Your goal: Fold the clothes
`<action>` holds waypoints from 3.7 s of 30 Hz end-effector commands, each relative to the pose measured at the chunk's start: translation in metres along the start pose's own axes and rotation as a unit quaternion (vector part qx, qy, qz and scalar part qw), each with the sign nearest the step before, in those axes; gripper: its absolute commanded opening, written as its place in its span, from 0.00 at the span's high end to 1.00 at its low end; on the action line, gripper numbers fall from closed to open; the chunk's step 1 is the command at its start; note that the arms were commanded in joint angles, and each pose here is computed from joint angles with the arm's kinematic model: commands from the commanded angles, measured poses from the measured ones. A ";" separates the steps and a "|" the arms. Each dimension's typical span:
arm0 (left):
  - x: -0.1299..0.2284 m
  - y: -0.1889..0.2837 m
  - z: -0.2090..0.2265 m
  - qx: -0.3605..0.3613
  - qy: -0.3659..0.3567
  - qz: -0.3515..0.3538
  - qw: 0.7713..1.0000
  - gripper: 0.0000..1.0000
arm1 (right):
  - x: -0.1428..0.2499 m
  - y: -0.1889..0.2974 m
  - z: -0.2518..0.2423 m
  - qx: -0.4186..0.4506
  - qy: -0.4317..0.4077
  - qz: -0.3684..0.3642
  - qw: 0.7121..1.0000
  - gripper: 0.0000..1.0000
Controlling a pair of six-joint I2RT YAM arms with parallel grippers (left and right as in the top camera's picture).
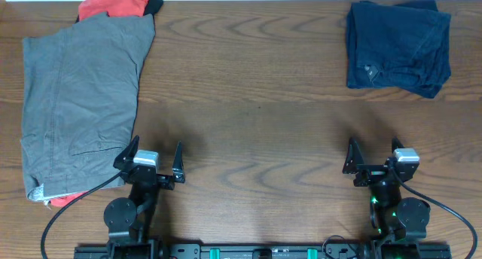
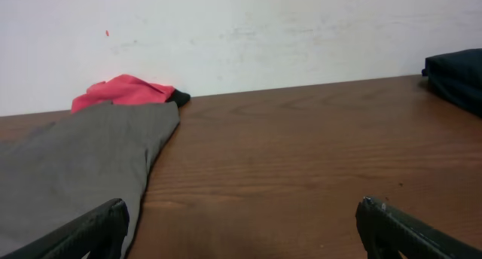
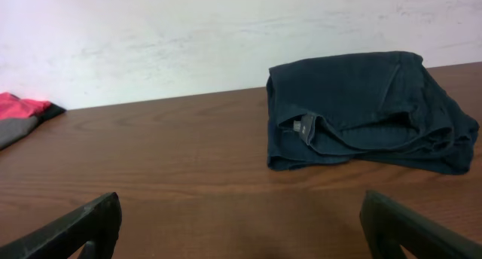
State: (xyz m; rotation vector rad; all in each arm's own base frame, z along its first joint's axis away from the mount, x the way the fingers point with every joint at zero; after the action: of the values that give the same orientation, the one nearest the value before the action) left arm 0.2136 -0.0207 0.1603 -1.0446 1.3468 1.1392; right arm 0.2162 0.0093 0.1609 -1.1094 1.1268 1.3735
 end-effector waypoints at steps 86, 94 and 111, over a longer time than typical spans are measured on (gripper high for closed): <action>-0.093 -0.038 0.007 0.005 0.076 0.293 0.953 0.02 | -0.122 -0.141 0.064 -0.181 0.030 0.219 0.958 0.01; -0.099 -0.074 0.034 -0.036 0.079 0.257 0.963 0.02 | -0.094 -0.152 0.060 -0.176 0.015 0.261 0.949 0.01; -0.004 -0.081 0.261 -0.314 0.189 0.377 0.850 0.02 | -0.066 -0.164 0.055 -0.170 0.004 0.300 0.939 0.01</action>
State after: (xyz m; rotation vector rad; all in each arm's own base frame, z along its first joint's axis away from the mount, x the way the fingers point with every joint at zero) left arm 0.3363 0.1976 0.1541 -1.2345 1.8579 2.1185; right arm 0.3766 0.0606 0.2248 -1.0385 1.3325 2.0819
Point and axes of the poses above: each gripper's point midway between its finger pads, its own y axis back along the fingers, its own z axis along the line the jaws close on, x = y × z, the point moved 3 cm from there along y, back along the fingers, and after that the axes turned 2 degrees about y, right-handed, at the moved point
